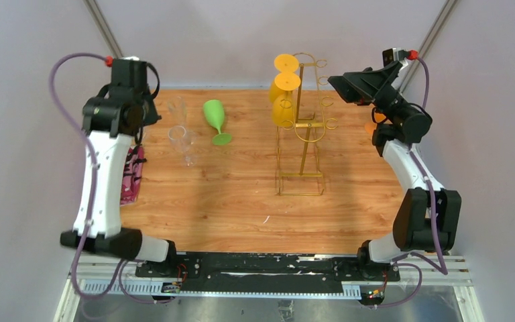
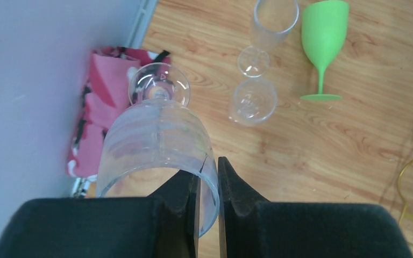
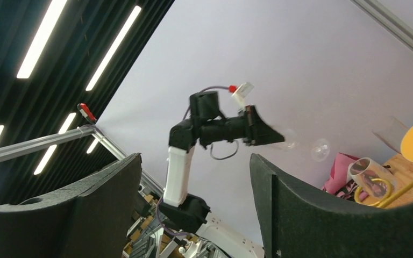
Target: Take the wine glass off the wine glass rack
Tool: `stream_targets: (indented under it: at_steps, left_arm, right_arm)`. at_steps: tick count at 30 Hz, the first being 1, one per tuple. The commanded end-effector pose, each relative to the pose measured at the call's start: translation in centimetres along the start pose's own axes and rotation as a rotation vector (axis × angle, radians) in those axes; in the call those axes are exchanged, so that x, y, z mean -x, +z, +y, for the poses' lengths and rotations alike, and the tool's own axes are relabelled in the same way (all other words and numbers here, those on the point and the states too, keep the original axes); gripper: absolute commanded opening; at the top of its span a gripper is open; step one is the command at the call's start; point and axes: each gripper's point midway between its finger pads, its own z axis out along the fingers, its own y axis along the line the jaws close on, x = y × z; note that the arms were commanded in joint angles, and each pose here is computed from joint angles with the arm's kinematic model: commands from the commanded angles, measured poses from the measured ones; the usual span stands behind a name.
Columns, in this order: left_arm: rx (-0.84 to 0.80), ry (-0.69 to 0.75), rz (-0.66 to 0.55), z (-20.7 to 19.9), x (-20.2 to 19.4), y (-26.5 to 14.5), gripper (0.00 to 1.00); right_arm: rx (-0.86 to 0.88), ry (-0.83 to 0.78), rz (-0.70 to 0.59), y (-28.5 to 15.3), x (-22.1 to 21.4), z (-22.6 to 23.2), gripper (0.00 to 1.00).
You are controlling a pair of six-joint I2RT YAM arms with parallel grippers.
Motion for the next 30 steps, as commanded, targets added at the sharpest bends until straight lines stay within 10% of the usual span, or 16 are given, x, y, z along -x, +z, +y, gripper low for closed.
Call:
stream_targets:
  at_steps: [1,30]
  left_arm:
    - [-0.144,-0.091,0.072,-4.7,2.3,6.6,0.00]
    - [-0.177,-0.272,0.340,-4.7,-3.4,26.1,0.00]
  right_arm:
    - [-0.009,-0.023,0.021,-0.5,0.0,-1.2,0.77]
    - [-0.064,0.044,0.009,-1.8,0.8,-5.8,0.76]
